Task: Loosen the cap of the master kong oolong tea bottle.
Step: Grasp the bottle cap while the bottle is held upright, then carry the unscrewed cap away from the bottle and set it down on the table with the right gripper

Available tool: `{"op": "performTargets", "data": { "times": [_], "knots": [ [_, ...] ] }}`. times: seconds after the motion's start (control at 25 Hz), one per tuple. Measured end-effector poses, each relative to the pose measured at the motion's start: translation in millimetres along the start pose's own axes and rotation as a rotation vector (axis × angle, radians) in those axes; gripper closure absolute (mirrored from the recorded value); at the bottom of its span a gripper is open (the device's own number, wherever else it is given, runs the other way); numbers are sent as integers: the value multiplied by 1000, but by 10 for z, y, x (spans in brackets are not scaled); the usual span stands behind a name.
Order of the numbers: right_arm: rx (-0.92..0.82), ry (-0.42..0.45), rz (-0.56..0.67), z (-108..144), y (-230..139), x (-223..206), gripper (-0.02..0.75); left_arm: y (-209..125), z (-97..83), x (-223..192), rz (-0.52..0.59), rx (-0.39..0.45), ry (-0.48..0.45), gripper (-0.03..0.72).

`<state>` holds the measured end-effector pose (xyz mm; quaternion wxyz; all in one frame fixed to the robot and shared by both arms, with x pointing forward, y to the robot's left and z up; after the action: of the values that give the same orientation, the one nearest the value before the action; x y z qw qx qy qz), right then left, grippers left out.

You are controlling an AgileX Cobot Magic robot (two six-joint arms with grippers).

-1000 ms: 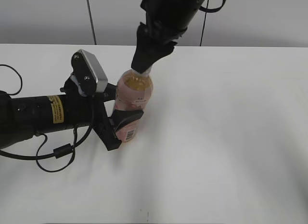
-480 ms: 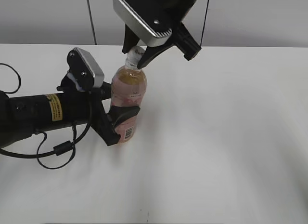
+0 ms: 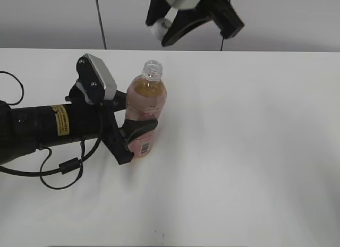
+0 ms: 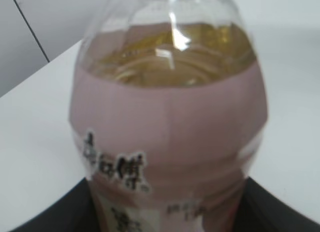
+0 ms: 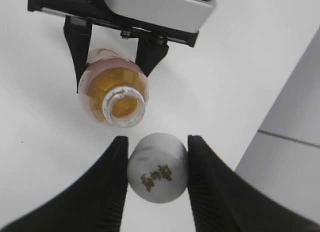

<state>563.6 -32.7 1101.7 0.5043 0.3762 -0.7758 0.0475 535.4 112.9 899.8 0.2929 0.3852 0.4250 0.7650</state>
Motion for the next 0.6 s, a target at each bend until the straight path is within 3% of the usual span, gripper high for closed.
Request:
{"op": "performTargets", "data": {
  "times": [0.16,0.32,0.44,0.6],
  "knots": [
    [-285,-81,17,-22,-98,406,465,68,6,-19,-100,36,17,302],
    [-795,-100,49,-26,-504,439,465,27,-32,-79,-194,139,15,302],
    [-1174,-51,141,41,-885,122,465,-117,-83,-131,-153,179,2,302],
    [-1505,17,413,333,-1352,-489,465,-130,-79,-137,-155,191,9,302]
  ]
}}
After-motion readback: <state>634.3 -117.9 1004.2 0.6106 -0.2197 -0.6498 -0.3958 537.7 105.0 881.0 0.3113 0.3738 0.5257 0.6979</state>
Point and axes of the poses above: a point on each arm's last joint axis where the gripper is mounted, x pointing back along that axis away from the gripper, z along the wrist's bending axis when the last joint is at zero, y = z × x, the point moved 3 cm from there along -x, pointing out along that axis toward the gripper, and after that the axes turned 13 degrees about -x, right-handed, at the moved point
